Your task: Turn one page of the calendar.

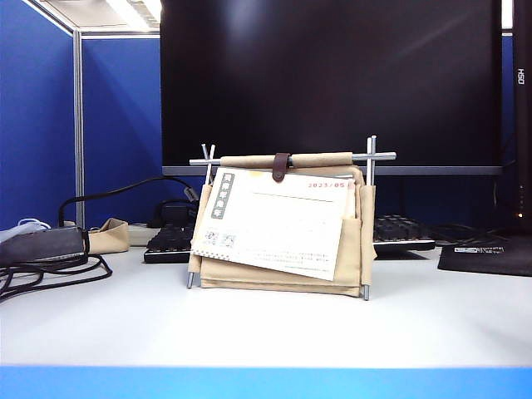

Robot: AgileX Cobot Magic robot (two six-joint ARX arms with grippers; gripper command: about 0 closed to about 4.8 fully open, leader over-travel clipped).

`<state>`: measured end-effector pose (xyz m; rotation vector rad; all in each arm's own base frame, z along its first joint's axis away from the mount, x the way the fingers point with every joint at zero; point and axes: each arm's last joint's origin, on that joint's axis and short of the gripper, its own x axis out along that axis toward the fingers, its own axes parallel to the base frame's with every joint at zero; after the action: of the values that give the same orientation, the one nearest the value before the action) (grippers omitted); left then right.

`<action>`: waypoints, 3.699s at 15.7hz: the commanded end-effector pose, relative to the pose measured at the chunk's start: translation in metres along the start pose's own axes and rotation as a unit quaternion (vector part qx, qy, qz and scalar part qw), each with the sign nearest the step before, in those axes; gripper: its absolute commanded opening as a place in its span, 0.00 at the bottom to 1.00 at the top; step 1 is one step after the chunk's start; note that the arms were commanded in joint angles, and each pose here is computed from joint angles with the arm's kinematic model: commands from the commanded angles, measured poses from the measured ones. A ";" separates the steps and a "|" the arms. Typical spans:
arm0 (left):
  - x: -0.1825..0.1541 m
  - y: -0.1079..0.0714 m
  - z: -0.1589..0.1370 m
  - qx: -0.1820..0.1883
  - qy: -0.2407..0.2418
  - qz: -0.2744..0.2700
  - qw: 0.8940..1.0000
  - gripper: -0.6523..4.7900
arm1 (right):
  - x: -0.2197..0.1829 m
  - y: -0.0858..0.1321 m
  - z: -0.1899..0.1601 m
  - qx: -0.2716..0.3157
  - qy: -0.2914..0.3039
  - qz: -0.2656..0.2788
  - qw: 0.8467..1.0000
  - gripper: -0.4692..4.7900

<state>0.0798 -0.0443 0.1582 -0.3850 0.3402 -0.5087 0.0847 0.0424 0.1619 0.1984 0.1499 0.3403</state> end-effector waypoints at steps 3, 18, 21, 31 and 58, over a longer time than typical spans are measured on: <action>-0.001 -0.003 -0.002 0.059 0.032 -0.063 0.996 0.13 | 0.000 0.001 -0.001 0.000 0.008 0.017 1.000 0.14; 0.047 -0.033 0.065 0.112 0.062 -0.105 0.986 0.63 | 0.065 0.046 0.105 -0.030 0.058 0.184 0.981 0.45; 0.049 -0.032 0.068 0.109 0.041 -0.078 0.990 0.63 | 0.118 0.041 0.112 0.017 0.162 0.256 0.953 0.59; 0.050 -0.032 0.067 0.110 0.041 -0.068 0.991 0.63 | 0.183 -0.016 0.068 0.151 0.267 0.312 0.899 0.83; 0.050 -0.029 0.064 0.107 0.056 -0.049 0.991 0.63 | 0.198 0.035 0.040 0.055 0.263 0.094 0.959 0.89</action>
<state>0.1344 -0.0769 0.2124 -0.1656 0.3912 -0.6584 0.2636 0.1365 0.1834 0.2259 0.6952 0.5828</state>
